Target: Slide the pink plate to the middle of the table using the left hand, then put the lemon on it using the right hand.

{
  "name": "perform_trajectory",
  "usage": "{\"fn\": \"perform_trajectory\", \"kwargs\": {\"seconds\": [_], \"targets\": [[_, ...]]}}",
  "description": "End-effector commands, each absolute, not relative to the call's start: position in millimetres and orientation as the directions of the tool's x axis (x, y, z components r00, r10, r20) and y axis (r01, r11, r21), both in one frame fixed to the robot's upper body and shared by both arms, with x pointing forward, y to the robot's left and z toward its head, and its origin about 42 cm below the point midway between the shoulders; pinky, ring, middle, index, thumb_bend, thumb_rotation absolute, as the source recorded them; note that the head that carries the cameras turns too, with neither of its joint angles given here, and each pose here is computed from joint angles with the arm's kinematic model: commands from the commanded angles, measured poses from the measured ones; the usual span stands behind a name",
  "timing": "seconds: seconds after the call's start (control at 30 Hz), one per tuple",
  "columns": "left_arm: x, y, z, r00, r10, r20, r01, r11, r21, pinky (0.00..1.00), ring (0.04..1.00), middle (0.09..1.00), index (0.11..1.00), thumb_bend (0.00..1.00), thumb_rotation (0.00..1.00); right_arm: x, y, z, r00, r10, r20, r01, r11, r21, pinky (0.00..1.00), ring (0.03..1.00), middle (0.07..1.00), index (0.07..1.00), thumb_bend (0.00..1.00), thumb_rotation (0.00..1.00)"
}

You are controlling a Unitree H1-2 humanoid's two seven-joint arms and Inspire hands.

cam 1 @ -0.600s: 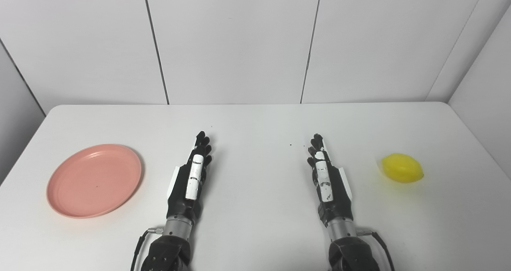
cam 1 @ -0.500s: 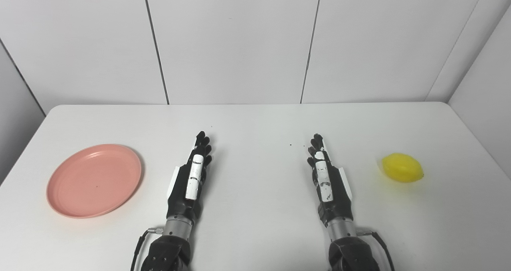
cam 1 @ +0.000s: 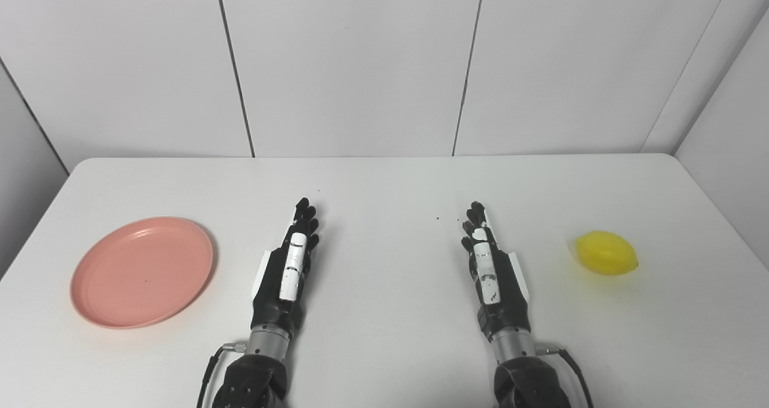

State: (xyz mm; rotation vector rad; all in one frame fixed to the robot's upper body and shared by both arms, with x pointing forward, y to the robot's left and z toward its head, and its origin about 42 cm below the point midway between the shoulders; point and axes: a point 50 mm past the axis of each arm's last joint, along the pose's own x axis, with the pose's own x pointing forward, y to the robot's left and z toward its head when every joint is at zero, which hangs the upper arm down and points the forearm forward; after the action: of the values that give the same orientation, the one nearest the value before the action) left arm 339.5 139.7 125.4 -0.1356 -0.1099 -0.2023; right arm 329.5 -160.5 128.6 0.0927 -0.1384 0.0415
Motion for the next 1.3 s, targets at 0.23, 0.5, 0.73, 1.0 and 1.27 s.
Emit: {"fn": "perform_trajectory", "kwargs": {"seconds": [0.23,0.5,0.73,1.0,1.27], "targets": [[337,141,124,0.973,-0.206,0.108,0.219,0.967,-0.131,1.00,1.000,1.000,0.996,0.54,1.00,330,-157,145,0.976,0.051,0.212,-0.069,0.994,0.081,1.00,1.000,1.000,0.996,0.73,1.00],[331,125,120,0.973,-0.214,0.083,0.222,0.968,-0.113,1.00,0.997,1.000,0.996,0.54,1.00,324,-173,142,0.975,0.034,0.218,-0.054,0.995,0.087,1.00,1.000,1.000,0.993,0.74,1.00],[334,108,112,0.968,-0.227,0.104,0.238,0.965,-0.108,1.00,1.000,1.000,1.000,0.50,1.00,322,-190,135,0.977,0.058,0.206,-0.079,0.993,0.092,1.00,1.000,1.000,1.000,0.73,1.00],[336,99,106,0.970,-0.213,0.117,0.225,0.969,-0.101,1.00,1.000,1.000,1.000,0.47,1.00,325,-202,128,0.975,0.084,0.207,-0.099,0.993,0.062,1.00,1.000,1.000,1.000,0.70,1.00],[338,100,106,0.975,-0.188,0.119,0.201,0.974,-0.104,1.00,1.000,1.000,1.000,0.48,1.00,325,-202,126,0.974,0.081,0.211,-0.094,0.994,0.051,1.00,1.000,1.000,1.000,0.70,1.00]]}}
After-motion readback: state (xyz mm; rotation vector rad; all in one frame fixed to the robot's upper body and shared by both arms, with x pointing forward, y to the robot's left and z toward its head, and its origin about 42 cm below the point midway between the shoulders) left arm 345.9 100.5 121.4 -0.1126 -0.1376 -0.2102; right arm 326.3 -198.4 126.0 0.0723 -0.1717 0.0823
